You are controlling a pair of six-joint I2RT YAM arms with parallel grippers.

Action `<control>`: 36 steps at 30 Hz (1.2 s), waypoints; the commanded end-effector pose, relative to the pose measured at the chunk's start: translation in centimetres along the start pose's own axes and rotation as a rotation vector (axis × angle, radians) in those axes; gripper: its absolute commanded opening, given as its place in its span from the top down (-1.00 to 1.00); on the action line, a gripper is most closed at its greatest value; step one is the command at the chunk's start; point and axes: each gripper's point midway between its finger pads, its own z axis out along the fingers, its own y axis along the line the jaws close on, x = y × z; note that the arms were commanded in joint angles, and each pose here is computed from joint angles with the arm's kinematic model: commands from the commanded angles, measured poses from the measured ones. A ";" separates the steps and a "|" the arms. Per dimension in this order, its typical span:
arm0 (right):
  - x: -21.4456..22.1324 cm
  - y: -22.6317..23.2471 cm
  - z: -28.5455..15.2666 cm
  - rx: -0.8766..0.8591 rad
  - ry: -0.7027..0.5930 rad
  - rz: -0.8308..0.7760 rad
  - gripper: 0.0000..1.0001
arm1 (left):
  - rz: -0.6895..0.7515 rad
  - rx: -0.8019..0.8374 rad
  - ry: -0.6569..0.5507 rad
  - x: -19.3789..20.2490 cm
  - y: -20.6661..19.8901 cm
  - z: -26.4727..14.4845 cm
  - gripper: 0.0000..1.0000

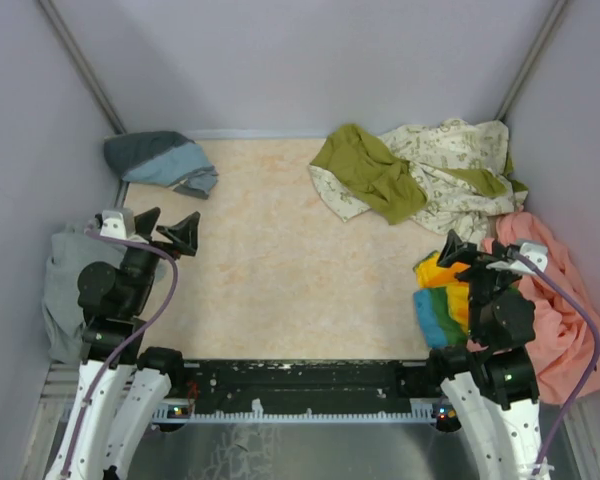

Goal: Zip up the jacket

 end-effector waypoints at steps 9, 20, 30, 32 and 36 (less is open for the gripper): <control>0.2 3.7 3.4 -0.098 0.117 0.033 -0.84 | 0.009 -0.044 -0.008 0.1 1.0 0.6 -1.00; 6.5 6.0 13.3 -0.070 0.320 -0.144 -0.89 | 0.010 -0.036 0.010 0.6 0.9 0.7 -1.00; 16.7 2.8 22.5 0.087 0.570 -0.293 -0.91 | 0.004 0.001 0.005 0.5 0.2 0.6 -1.00; 18.4 1.5 24.0 0.098 0.614 -0.295 -0.91 | 0.004 0.011 0.007 0.6 0.0 0.6 -1.00; 21.9 0.2 25.9 0.099 0.704 -0.314 -0.92 | 0.007 0.011 0.009 0.7 0.1 0.7 -1.00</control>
